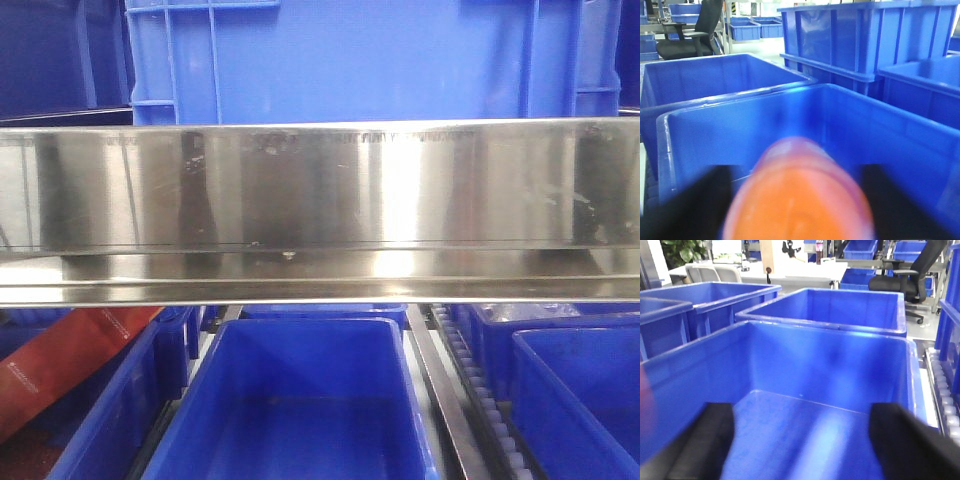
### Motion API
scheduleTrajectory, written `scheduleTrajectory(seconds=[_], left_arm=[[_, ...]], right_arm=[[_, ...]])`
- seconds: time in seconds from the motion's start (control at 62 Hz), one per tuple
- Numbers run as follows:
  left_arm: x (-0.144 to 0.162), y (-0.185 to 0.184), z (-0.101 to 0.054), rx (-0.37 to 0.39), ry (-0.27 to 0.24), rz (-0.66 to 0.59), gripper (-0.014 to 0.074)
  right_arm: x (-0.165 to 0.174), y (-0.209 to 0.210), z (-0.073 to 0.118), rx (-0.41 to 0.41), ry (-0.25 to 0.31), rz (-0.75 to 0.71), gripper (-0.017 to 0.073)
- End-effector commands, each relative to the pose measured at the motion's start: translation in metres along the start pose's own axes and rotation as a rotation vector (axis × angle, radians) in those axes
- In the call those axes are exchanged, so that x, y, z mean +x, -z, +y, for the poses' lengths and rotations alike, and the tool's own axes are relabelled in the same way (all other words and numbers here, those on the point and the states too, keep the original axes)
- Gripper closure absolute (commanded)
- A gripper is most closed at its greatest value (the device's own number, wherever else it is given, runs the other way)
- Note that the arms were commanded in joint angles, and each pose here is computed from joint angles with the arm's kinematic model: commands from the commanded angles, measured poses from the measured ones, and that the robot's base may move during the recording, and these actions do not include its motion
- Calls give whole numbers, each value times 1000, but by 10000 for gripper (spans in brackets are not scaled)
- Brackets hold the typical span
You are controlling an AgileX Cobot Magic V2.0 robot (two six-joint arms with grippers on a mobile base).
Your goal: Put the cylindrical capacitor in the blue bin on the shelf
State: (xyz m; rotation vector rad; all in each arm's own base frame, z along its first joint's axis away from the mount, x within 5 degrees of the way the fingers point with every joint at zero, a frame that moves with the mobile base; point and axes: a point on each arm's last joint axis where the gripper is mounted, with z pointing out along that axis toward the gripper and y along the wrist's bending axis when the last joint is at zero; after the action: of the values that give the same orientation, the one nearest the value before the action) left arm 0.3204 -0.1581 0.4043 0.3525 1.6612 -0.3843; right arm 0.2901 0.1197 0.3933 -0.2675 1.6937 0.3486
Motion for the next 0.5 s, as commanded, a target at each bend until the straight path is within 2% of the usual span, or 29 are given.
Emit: scheduleTrajectory(seconds=[0.0, 0.097, 0.161, 0.258, 0.371, 0.403, 0.484], left_arm=[[-7, 2, -2, 5, 25, -34, 15], [-7, 2, -2, 5, 25, -34, 25], [-9, 5, -2, 6, 25, -41, 91], [-14, 10, -3, 7, 25, -55, 315], [-20, 16, -2, 4, 23, -77, 711], [-21, 17, 0, 0, 23, -79, 703], [-26, 24, 2, -5, 26, -90, 704]], right_arm=[[-7, 1, 1, -6, 4, -41, 107], [-12, 7, 2, -7, 4, -59, 158], [-16, 14, 2, -7, 4, -67, 258], [-20, 22, 2, -6, 4, -57, 463], [-24, 30, 2, -6, 4, -65, 690], [-25, 32, 2, -7, 4, -70, 729], [-30, 40, 2, -5, 4, -82, 727]])
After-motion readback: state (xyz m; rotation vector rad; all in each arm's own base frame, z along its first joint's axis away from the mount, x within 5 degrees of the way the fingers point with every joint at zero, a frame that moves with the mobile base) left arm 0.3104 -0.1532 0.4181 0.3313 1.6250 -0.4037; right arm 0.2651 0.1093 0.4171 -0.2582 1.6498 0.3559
